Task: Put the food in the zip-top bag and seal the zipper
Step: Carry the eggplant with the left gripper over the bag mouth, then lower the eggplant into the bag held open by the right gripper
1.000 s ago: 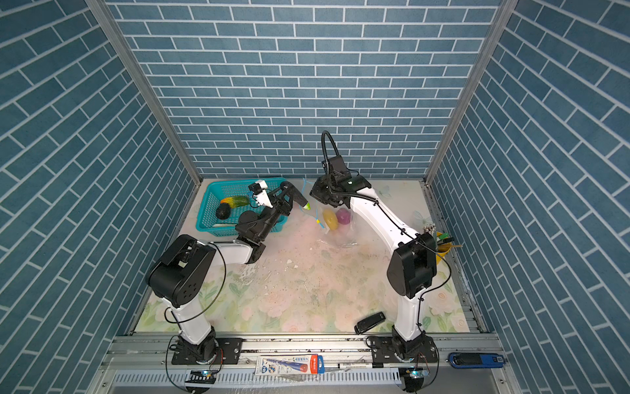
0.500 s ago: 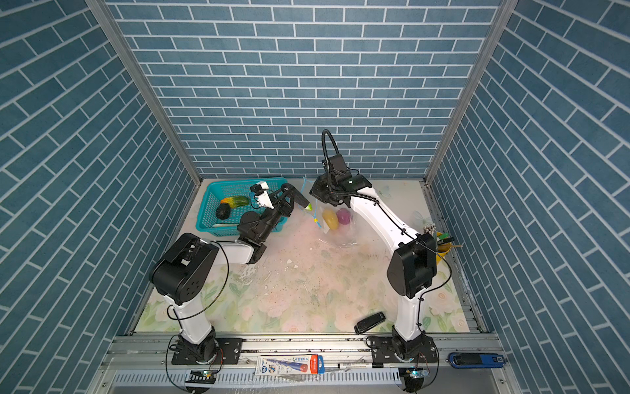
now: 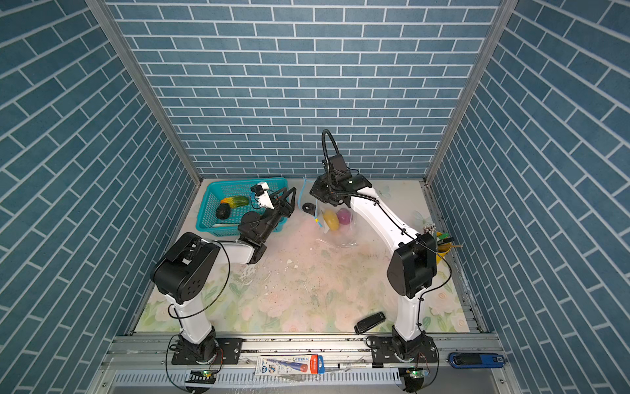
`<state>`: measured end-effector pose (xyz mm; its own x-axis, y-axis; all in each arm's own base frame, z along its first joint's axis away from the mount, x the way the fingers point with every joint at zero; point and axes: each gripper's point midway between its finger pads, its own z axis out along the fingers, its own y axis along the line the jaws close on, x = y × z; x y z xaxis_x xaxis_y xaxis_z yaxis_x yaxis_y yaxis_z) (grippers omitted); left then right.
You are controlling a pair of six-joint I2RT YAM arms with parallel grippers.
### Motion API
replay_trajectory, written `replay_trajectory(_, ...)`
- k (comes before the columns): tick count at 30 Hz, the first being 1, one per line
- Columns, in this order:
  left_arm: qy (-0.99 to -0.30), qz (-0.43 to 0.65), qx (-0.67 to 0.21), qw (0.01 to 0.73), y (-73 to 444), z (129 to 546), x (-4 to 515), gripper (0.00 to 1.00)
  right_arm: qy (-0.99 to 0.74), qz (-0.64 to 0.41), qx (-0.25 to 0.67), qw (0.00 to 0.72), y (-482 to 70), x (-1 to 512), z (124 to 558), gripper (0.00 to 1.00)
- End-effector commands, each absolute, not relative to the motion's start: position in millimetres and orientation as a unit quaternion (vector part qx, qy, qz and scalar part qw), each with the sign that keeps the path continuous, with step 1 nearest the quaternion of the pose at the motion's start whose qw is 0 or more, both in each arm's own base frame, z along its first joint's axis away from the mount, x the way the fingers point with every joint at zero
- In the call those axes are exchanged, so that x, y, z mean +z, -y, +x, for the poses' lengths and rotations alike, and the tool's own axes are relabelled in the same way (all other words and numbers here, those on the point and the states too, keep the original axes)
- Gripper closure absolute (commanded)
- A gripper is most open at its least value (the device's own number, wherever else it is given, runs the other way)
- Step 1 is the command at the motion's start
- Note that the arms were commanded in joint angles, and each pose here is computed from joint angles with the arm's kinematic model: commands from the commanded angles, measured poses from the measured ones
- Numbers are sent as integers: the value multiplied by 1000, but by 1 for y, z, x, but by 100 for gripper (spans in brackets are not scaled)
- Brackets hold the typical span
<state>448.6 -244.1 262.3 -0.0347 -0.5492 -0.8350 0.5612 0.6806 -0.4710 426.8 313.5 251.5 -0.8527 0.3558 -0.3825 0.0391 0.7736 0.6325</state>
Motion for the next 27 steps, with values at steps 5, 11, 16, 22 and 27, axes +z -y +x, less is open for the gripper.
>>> replay_trajectory(5, -590, -4, -407, 697, 244, 448, 265, 46, -891, 116, 343, 273, -312, 291, 428, 100)
replay_trajectory(11, -615, -14, -451, 646, 254, 450, 255, 53, -891, 113, 339, 282, -308, 297, 427, 100)
replay_trajectory(16, -646, -11, -474, 598, 264, 447, 249, 53, -893, 111, 332, 282, -306, 295, 425, 100)
replay_trajectory(22, -694, -20, -501, 517, 275, 452, 235, 57, -894, 104, 330, 285, -305, 298, 425, 100)
replay_trajectory(27, -708, -21, -523, 475, 282, 459, 234, 70, -894, 101, 329, 288, -305, 299, 425, 100)
